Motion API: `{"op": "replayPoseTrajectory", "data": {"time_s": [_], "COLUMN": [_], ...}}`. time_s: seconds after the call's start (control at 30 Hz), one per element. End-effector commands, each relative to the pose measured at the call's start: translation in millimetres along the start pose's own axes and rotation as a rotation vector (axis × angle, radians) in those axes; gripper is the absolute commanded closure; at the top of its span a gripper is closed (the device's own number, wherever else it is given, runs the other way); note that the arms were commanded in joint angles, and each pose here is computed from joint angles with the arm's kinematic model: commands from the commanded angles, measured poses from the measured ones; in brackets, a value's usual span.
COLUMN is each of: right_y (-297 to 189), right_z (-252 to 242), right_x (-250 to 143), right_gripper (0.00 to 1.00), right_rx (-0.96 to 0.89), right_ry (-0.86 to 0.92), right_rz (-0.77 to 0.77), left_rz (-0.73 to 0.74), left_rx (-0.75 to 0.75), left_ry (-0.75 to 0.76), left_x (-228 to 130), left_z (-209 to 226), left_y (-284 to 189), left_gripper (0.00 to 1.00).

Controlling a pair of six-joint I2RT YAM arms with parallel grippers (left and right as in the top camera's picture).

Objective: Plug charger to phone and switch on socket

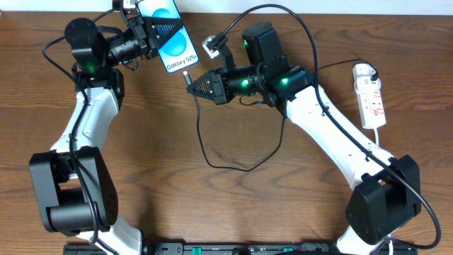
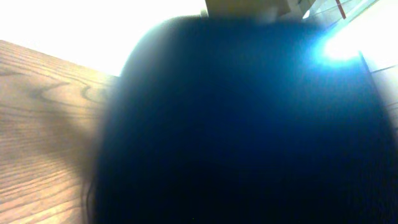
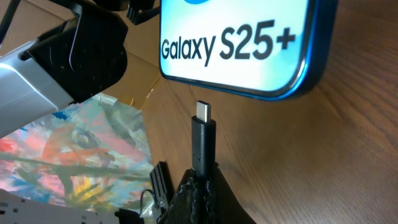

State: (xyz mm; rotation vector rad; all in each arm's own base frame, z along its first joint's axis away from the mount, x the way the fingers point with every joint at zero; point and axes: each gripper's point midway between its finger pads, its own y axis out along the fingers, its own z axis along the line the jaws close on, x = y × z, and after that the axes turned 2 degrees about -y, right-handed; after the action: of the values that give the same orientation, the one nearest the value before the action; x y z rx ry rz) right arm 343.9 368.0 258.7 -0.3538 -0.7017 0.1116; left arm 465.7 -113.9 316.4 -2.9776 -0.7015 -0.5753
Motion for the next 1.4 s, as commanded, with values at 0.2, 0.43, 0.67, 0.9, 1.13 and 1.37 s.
{"op": "replayPoseTrajectory", "data": {"time_s": [0.2, 0.43, 0.67, 0.9, 1.13, 1.37], "right_y": [-3.3, -3.4, -3.5, -3.3, -3.3, -3.3], "right_z": [4.7, 2.9, 2.4, 0.9, -0.1, 0.3], "right_x": [6.6, 8.7, 11.2, 10.7, 8.2, 9.2], "right_gripper": [0.99, 0.99, 0.99, 0.99, 0.99, 0.99], "right_rx": [0.004, -0.008, -0.013, -0.021, -0.024, -0.022], "right_ry": [-0.026, -0.032, -0.040, -0.036, -0.025, -0.029], "right_rz": [-0.018, -0.027, -0.037, -0.036, -0.027, -0.031], "left_rz": [-0.008, -0.002, 0.003, 0.003, 0.003, 0.010], "left_rx": [-0.009, -0.011, -0.009, -0.009, -0.007, -0.007], "left_ry": [0.052, 0.052, 0.048, 0.048, 0.043, 0.039], "left_x": [3.8, 2.6, 1.5, 1.6, 1.5, 0.2], "left_z": [-8.8, -9.0, -8.1, -8.2, -7.4, -7.1], "left_y": [-1.3, -0.6, -0.5, -0.5, -0.5, -0.6], "left_gripper": [0.92, 0.93, 0.93, 0.92, 0.93, 0.93]}}
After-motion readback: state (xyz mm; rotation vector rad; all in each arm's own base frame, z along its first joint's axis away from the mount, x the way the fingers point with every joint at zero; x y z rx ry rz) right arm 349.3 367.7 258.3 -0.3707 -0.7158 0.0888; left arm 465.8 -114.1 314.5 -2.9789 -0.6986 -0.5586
